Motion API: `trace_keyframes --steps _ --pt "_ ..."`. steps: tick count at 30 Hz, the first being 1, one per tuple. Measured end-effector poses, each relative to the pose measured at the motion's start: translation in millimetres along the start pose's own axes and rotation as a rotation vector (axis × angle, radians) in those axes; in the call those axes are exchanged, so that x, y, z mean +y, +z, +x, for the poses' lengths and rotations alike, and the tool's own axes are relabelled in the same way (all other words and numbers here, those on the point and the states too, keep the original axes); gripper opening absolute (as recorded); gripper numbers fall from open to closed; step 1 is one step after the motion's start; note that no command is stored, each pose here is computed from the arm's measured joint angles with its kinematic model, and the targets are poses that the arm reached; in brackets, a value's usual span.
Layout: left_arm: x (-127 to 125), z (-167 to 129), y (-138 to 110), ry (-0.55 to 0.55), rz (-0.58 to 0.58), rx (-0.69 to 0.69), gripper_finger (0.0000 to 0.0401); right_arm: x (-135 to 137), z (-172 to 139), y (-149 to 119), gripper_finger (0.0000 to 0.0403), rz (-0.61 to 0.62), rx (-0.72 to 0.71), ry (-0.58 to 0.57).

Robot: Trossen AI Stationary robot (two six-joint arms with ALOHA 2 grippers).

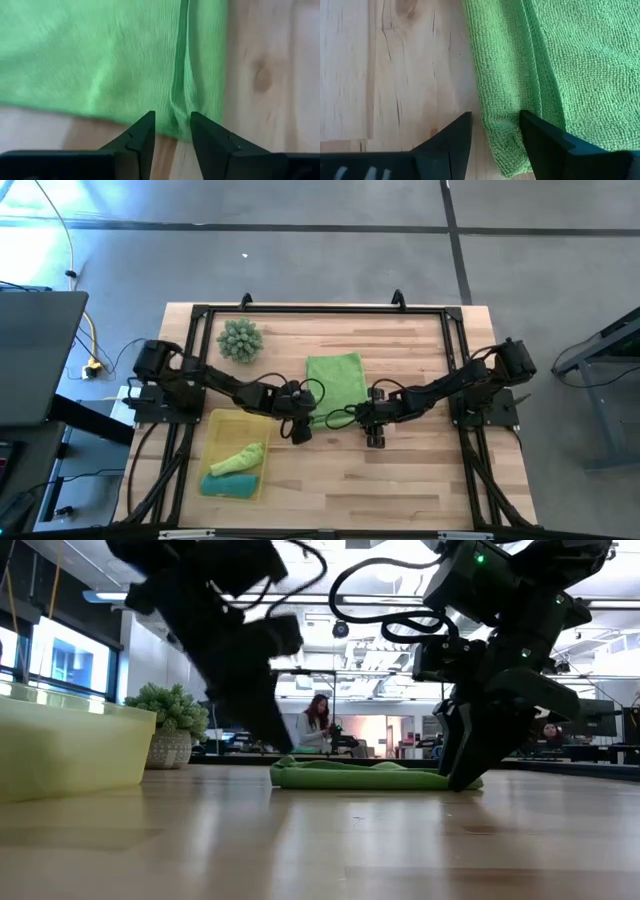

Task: Roll microfiber towels into tight, uniform cylinder then place into a basket
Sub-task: Roll the green towel

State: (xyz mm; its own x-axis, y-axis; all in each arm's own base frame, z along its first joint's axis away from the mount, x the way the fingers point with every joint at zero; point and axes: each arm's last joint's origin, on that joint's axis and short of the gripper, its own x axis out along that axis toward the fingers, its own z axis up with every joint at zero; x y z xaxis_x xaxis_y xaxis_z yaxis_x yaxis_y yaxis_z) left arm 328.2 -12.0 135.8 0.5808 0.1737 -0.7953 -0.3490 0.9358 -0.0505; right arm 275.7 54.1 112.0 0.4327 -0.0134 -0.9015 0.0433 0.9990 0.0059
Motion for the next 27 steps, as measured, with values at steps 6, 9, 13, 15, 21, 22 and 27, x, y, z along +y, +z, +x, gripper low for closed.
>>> trace_keyframes --steps 6,9,13,15,21,22,27 --pt "-9 -17 6 -0.207 0.129 0.012 0.0117 0 0 0 0.0161 0.002 -0.012 -0.002" --pt "-18 -11 -1 -0.223 0.243 0.017 0.0117 0 0 1 0.0161 0.003 -0.013 -0.002" --pt "-23 3 -7 -0.074 0.317 -0.031 0.0119 0 1 1 0.0161 0.005 -0.019 0.0" --pt "-24 8 -7 -0.047 0.328 -0.055 0.0125 0 1 2 0.0161 0.013 -0.029 0.002" --pt "-26 19 -9 -0.049 0.382 -0.071 0.0162 0 1 3 0.0161 0.044 -0.038 0.004" --pt "-25 21 -10 -0.039 0.391 -0.062 0.0167 0 1 3 0.0161 0.044 -0.04 0.005" --pt "-22 24 -13 0.025 0.388 -0.042 0.0177 0 1 3 0.0161 0.055 -0.046 0.007"
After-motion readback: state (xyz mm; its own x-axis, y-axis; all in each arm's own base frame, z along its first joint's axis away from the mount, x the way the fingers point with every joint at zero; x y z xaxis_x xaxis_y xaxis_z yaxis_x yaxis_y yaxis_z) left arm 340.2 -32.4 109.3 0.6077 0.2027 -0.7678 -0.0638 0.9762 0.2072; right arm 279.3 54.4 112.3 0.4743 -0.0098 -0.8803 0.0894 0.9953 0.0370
